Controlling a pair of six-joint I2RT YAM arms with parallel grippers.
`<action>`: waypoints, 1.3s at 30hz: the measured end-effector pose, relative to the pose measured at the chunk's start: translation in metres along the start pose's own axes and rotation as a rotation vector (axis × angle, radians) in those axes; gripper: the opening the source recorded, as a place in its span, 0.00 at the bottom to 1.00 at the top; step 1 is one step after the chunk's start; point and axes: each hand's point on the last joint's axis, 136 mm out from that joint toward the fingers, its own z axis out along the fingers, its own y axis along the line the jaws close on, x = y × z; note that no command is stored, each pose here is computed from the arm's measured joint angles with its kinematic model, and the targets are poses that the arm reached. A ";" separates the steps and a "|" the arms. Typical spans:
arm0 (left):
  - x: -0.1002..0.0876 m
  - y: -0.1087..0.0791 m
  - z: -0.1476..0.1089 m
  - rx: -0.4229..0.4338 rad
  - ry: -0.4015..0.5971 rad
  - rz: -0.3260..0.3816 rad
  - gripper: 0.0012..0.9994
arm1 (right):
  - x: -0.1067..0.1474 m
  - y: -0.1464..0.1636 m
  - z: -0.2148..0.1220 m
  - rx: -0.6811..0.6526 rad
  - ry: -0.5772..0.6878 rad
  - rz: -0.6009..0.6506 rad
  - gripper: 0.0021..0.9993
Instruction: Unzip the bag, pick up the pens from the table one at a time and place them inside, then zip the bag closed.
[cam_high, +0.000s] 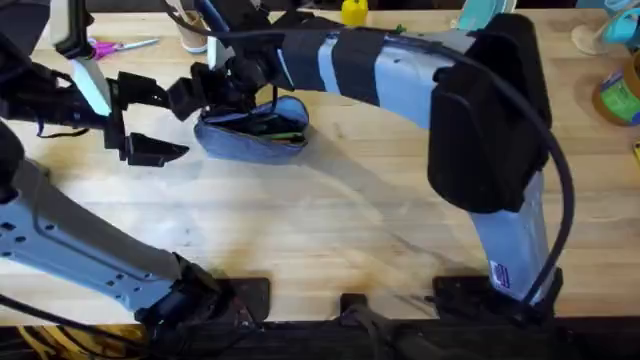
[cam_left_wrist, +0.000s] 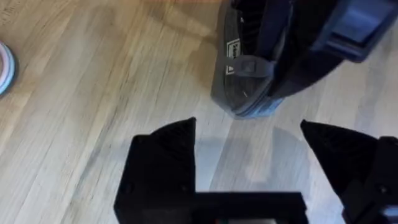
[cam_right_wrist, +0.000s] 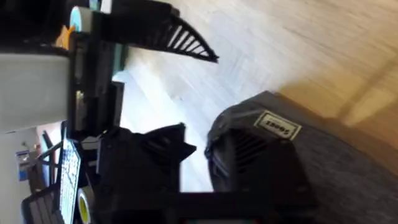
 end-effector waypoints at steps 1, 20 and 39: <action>0.000 0.000 0.000 0.000 0.000 0.000 0.99 | 0.000 -0.002 0.001 0.005 0.001 0.008 0.32; 0.000 0.000 0.000 0.000 0.000 0.000 0.99 | -0.008 -0.008 -0.004 0.009 -0.001 -0.067 0.03; -0.033 -0.003 0.019 0.048 -0.084 0.026 0.99 | -0.017 0.015 -0.035 0.048 0.009 -0.247 0.03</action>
